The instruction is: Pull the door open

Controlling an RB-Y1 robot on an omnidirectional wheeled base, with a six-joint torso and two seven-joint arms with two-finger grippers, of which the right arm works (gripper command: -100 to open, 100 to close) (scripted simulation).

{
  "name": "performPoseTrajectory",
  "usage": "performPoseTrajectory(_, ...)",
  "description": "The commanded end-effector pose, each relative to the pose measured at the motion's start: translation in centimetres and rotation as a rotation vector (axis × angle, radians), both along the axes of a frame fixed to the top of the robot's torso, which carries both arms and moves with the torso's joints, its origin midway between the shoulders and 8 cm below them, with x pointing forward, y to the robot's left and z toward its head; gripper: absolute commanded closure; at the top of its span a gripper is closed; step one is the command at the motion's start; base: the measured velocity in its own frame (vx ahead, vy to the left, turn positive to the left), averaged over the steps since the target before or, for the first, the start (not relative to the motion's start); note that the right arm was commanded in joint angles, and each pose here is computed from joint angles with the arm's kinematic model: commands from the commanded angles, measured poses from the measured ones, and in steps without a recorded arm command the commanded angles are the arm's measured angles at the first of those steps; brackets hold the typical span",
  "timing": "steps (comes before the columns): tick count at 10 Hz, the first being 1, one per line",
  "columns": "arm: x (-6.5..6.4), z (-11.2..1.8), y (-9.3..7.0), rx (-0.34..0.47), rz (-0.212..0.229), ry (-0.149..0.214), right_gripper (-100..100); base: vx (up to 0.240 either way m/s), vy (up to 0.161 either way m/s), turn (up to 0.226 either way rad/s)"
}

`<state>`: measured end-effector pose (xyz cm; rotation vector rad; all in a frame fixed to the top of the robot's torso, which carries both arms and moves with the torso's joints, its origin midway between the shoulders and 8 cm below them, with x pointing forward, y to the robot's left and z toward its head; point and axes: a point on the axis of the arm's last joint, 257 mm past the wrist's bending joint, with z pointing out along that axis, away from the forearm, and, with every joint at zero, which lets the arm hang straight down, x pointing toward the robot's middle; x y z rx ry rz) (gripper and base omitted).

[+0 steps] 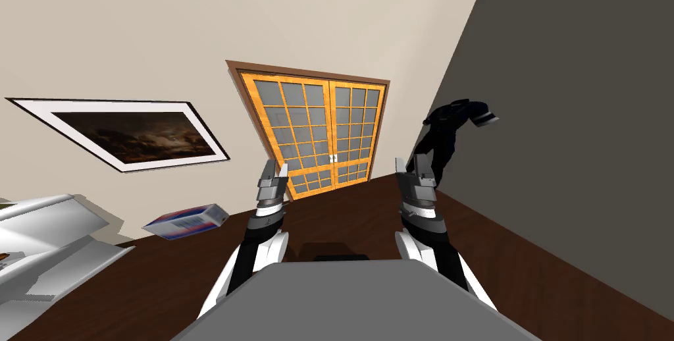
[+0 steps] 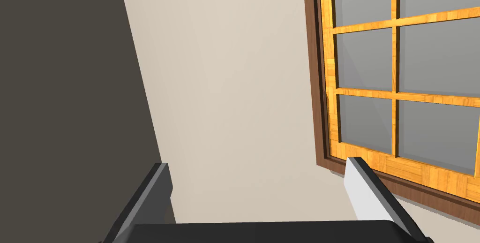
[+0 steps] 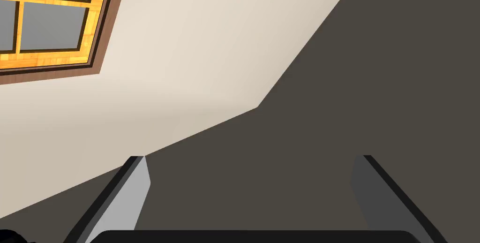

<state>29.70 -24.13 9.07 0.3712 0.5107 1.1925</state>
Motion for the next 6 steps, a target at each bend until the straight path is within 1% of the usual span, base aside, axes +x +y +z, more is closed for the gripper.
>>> performPoseTrajectory(1, 0.7, -1.0, 0.0, -0.027, -0.018, 0.022, -100, 0.07, 0.016, 0.036)
performPoseTrajectory(3, 1.7, -2.5, 0.0, -0.065, -0.045, 0.053, -100, 0.133, 0.032, 0.04)
performPoseTrajectory(6, 2.6, -4.0, -0.1, -0.103, -0.074, 0.084, -100, 0.102, 0.019, 0.025)
